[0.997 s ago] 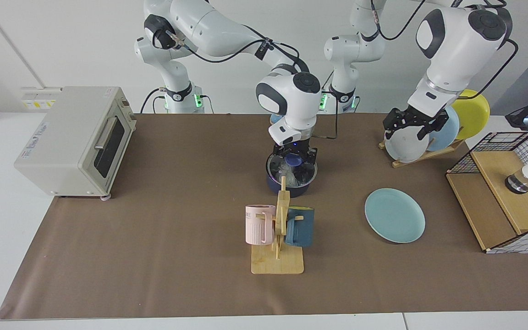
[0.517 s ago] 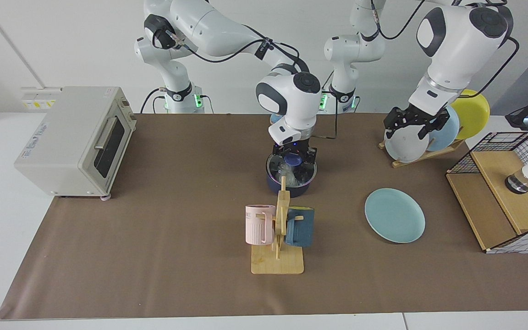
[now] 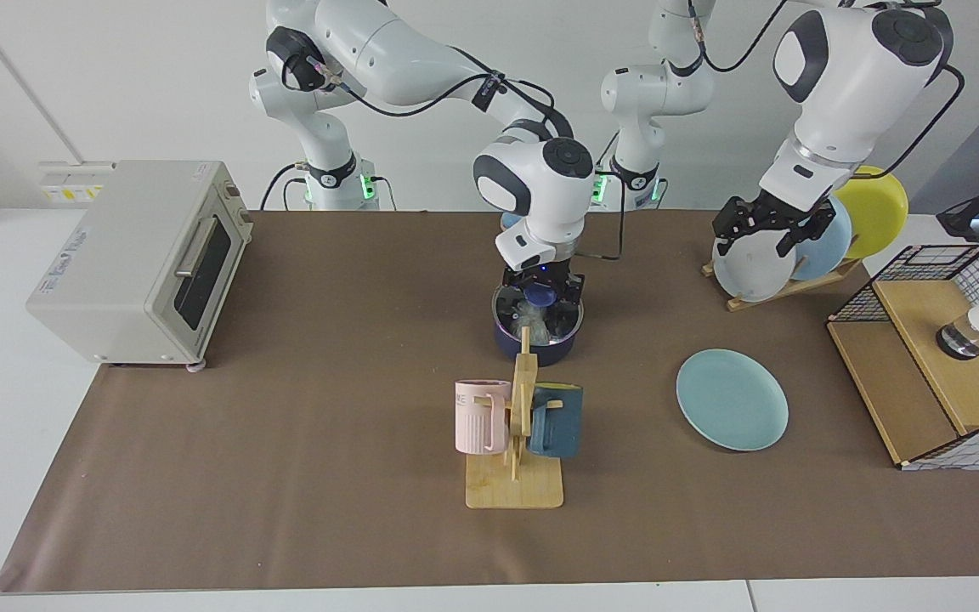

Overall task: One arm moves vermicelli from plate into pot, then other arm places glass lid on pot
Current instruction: 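Lower the glass lid onto the pot with the right gripper, then release the lid and raise the right gripper away from the pot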

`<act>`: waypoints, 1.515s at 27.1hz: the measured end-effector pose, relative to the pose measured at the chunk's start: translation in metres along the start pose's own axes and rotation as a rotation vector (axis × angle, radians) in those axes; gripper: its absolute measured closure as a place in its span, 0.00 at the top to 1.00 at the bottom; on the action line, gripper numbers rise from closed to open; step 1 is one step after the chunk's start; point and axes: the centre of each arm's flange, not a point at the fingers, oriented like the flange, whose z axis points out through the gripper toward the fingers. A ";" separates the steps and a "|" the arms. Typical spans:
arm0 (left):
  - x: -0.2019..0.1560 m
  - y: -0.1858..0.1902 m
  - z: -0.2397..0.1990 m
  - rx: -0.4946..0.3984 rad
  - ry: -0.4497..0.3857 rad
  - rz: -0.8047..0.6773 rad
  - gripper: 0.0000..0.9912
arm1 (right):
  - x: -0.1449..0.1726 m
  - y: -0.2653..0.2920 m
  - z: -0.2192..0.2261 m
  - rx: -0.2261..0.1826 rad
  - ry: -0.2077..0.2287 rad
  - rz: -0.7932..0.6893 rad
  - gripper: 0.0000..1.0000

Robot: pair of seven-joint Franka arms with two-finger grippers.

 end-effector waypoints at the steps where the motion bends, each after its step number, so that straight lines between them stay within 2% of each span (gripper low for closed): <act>1: 0.000 0.000 0.000 0.000 0.000 0.000 1.00 | 0.000 0.000 0.000 0.000 -0.001 0.001 0.44; 7: 0.000 0.000 0.000 0.000 0.000 0.000 1.00 | 0.000 0.000 0.000 0.002 -0.004 0.003 0.44; 10: 0.000 0.000 0.000 0.000 0.000 0.000 1.00 | 0.001 0.001 0.001 0.001 -0.007 0.005 0.48; 11: 0.000 0.000 0.000 0.000 0.000 0.000 1.00 | 0.001 0.001 0.001 0.000 -0.009 0.006 0.51; 12: 0.000 0.000 0.000 0.000 0.000 0.000 1.00 | 0.001 0.001 0.001 -0.001 -0.010 0.006 0.60; 14: 0.000 0.000 0.000 0.000 0.000 0.000 1.00 | 0.002 0.003 0.001 -0.009 -0.013 0.009 0.68; 15: 0.000 0.000 0.000 0.000 0.001 0.000 1.00 | 0.004 0.004 0.001 -0.013 -0.015 0.012 0.78; 18: 0.000 0.000 -0.001 0.000 0.001 0.000 1.00 | 0.007 0.007 -0.001 -0.014 -0.019 0.018 0.90; 19: 0.000 0.000 -0.001 0.000 0.002 0.000 1.00 | 0.009 0.007 -0.003 -0.010 -0.019 0.020 0.99; 29: -0.002 0.000 -0.004 0.000 0.007 0.000 1.00 | 0.003 0.004 -0.049 0.018 -0.023 0.010 1.00; 35: -0.002 0.000 -0.004 0.000 0.008 0.000 1.00 | 0.011 0.017 -0.104 0.057 0.033 -0.046 1.00; 38: -0.002 0.000 -0.004 0.000 0.008 0.000 1.00 | 0.020 0.036 -0.130 0.044 0.055 -0.103 1.00; 41: -0.002 0.000 -0.004 0.000 0.008 0.000 1.00 | 0.032 0.060 -0.152 0.027 0.052 -0.143 1.00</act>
